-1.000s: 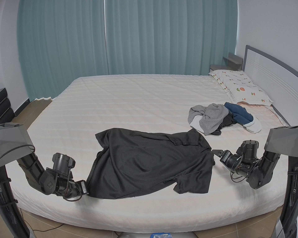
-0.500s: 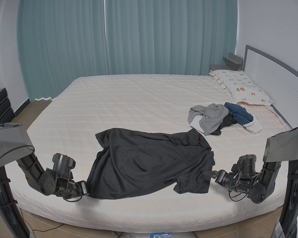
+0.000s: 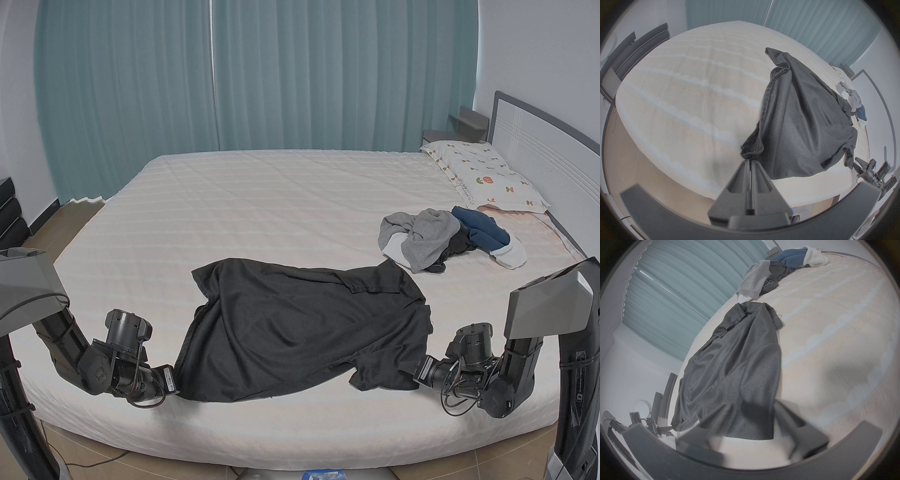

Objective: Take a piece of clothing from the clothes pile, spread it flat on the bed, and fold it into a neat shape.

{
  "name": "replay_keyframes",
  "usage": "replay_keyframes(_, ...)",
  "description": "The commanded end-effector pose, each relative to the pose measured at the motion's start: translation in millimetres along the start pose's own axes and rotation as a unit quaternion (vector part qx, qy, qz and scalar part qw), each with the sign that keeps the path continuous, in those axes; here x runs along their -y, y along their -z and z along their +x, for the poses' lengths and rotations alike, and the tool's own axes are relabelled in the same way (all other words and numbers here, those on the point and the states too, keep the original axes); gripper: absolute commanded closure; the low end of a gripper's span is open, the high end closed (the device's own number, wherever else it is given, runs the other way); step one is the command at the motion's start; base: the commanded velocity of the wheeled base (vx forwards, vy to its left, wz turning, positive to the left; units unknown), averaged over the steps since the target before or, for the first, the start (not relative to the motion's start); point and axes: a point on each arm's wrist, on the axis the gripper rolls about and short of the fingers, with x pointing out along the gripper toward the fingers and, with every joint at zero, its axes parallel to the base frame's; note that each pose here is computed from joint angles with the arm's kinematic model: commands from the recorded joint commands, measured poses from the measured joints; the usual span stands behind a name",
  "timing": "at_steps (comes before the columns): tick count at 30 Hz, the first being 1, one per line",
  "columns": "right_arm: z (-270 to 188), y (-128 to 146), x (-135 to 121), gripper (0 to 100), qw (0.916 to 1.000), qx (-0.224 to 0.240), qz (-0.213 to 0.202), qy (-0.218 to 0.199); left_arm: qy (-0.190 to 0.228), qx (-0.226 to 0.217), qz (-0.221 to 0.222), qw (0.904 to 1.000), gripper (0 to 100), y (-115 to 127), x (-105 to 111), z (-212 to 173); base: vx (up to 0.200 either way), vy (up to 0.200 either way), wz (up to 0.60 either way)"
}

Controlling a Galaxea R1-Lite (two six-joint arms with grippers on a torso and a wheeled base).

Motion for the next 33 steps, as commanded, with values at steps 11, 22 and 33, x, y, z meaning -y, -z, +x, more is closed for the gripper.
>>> replay_keyframes(11,-43,4,5,100,0.9995,-0.007,0.0,0.03,-0.003,0.001,0.02,0.9998,100,1,-3,-7,0.0,0.0,0.0)
replay_keyframes(22,-88,18,12,100,0.9974,-0.044,-0.041,0.039,-0.047,-0.03,0.059,0.9967,100,7,-11,-28,0.0,0.0,0.0)
replay_keyframes(33,-109,35,19,100,0.9918,-0.081,-0.079,0.06,-0.074,-0.103,0.105,0.9864,100,21,-17,-42,0.0,0.0,0.0)
